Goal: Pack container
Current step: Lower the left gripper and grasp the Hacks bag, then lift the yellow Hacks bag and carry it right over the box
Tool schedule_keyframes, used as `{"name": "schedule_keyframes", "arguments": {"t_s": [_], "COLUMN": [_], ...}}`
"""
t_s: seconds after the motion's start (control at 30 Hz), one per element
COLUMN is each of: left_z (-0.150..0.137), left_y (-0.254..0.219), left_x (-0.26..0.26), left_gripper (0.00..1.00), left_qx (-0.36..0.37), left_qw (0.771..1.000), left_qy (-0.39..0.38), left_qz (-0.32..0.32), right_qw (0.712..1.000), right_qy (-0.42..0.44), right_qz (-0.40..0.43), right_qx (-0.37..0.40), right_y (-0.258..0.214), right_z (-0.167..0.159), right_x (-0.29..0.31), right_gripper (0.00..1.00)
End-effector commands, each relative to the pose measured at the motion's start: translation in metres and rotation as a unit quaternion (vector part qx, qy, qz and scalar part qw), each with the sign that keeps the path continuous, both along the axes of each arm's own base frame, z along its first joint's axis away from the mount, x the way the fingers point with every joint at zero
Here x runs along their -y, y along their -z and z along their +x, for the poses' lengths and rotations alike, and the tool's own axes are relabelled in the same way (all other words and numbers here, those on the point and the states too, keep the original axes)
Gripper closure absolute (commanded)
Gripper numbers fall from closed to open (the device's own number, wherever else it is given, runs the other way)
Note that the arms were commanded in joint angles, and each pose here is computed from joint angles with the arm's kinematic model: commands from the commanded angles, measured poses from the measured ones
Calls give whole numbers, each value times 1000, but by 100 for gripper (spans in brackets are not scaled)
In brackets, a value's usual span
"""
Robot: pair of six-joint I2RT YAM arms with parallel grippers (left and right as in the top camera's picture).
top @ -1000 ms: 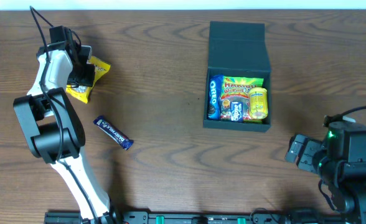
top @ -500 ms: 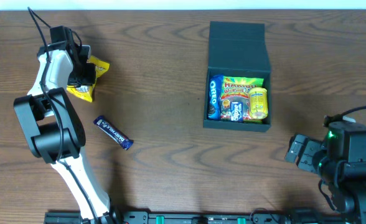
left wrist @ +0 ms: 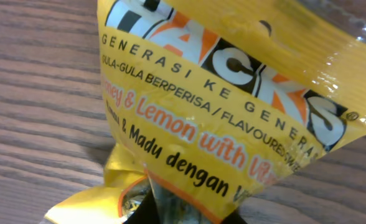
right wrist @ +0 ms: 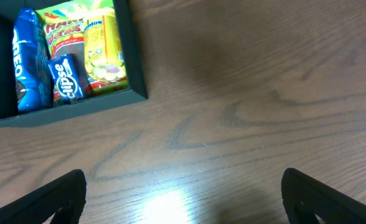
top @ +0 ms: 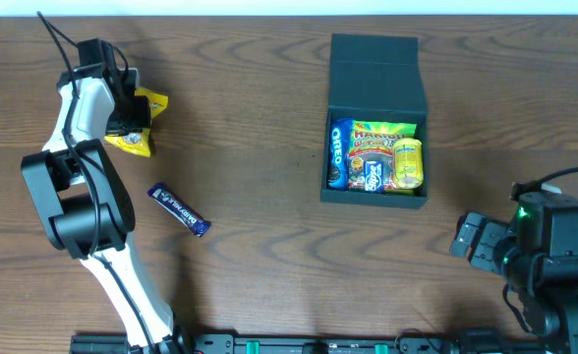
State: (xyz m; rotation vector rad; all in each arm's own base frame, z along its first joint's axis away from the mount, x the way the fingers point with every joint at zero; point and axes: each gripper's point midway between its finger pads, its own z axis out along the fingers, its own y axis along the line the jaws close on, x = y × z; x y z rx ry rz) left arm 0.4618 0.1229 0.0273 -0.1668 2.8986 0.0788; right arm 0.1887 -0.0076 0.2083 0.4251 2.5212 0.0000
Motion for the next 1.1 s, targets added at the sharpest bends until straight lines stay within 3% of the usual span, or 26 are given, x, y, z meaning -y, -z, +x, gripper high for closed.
{"name": "schedule_keyframes", "arguments": {"t_s": [0.0,0.3,0.53,0.7,0.87,1.07], "left_z": [-3,-5,12,8,-11,-23], "left_y": [5,-6,-72,-122,-158,-181], "left_x": [9,12,41,63,98,172], "left_gripper": [92,95,94,94,94,95], "left_qx": [-8,-6,71,114,122,127], "left_qw": [1000,998,989,982,972,976], "left_qy": [-11,-52,-101,-123,-161,-105], "left_qz": [-22,-32,-81,-90,-122,-145], "right_qw": [1000,1000,1000,1000,1000,1000], "right_qy": [10,10,10,10,10,13], "right_qz": [-1,0,0,0,0,-5], "right_qx": [1,5,12,12,12,8], "right_y": [0,-1,-3,-3,-3,-2], "right_z": [0,1,4,4,4,2], "right_x": [3,3,3,3,3,4], "right_gripper": [1,1,1,1,1,1]}}
